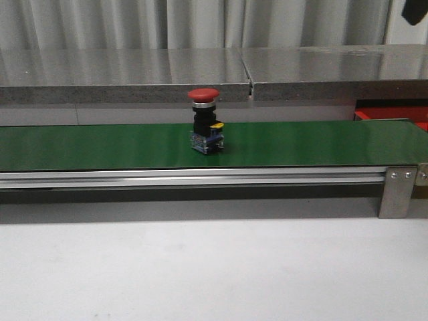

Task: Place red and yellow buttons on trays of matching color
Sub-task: 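Lower the right gripper onto the red button on the belt and grasp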

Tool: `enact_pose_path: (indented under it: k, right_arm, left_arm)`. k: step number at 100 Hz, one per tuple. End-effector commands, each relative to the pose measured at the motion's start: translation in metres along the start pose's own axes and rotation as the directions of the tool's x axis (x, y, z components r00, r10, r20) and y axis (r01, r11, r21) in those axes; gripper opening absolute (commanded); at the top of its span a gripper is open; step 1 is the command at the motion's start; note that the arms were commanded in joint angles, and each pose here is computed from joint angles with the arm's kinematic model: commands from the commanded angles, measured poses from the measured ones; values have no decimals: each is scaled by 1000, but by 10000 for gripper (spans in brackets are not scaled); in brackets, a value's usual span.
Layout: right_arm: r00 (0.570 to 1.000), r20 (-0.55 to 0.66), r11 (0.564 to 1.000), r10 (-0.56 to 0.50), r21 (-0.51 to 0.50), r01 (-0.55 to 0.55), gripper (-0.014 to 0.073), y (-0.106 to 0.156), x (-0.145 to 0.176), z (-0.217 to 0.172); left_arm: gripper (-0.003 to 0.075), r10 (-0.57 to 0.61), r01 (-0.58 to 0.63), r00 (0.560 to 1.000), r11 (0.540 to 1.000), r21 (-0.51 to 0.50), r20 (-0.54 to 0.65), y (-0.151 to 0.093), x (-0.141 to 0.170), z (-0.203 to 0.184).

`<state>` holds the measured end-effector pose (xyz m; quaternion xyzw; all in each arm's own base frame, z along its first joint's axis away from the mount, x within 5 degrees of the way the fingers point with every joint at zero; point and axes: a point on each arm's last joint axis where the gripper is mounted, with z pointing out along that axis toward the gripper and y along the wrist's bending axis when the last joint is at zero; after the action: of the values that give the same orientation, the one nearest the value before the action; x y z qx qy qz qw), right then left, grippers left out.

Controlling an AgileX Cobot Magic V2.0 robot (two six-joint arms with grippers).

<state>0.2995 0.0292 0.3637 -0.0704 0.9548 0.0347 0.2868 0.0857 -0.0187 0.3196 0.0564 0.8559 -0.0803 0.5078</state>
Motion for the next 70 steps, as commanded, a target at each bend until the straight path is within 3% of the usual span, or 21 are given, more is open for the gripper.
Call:
enact_pose_path:
  k: [1, 28, 43, 54, 70]
  right_arm:
    - [996, 6, 994, -93, -52, 93, 645, 17, -16, -10]
    - [927, -87, 915, -364, -220, 339, 645, 69, -43, 21]
    - [852, -63, 831, -520, -269, 488, 645, 96, -49, 46]
    - [837, -54, 809, -545, -296, 508, 645, 111, -49, 64]
    - [858, -8, 816, -513, -314, 485, 645, 120, -54, 88]
  left_arm:
    - [-19, -9, 8, 996, 1000, 13, 91, -2, -13, -4]
    - [-19, -9, 8, 996, 1000, 13, 91, -2, -13, -4]
    - [-19, -9, 8, 996, 1000, 13, 91, -2, -13, -4]
    - [-19, -9, 8, 996, 1000, 13, 91, -2, -13, -4]
    - [-19, -9, 8, 996, 1000, 13, 91, -2, -13, -4]
